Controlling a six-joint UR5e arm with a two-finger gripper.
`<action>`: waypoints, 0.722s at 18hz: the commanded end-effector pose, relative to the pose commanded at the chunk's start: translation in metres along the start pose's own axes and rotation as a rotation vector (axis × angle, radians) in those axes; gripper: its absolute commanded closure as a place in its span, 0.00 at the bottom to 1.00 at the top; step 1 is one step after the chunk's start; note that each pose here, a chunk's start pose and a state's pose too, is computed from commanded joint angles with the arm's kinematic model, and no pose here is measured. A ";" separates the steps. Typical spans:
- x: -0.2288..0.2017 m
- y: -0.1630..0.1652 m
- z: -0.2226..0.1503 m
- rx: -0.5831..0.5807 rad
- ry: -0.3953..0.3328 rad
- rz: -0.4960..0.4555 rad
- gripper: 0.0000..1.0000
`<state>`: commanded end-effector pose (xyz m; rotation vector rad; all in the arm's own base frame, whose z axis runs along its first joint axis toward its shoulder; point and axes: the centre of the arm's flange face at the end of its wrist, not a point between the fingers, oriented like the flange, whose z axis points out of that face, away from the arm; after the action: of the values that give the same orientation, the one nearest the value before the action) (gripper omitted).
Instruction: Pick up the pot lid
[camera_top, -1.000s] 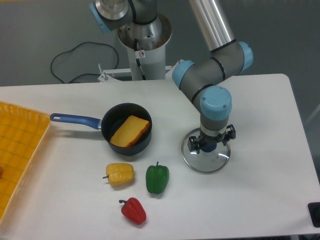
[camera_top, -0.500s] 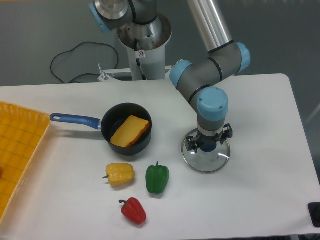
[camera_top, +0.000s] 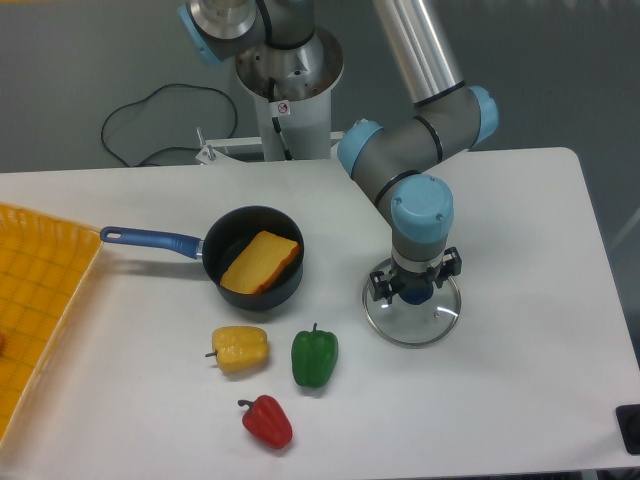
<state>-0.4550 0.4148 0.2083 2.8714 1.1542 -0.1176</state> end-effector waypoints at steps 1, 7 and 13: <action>-0.001 0.000 0.001 -0.003 -0.005 0.000 0.19; 0.001 -0.003 0.000 -0.001 -0.017 0.007 0.34; 0.000 -0.006 -0.002 0.003 -0.018 0.007 0.52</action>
<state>-0.4585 0.4192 0.2099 2.8708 1.1420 -0.1455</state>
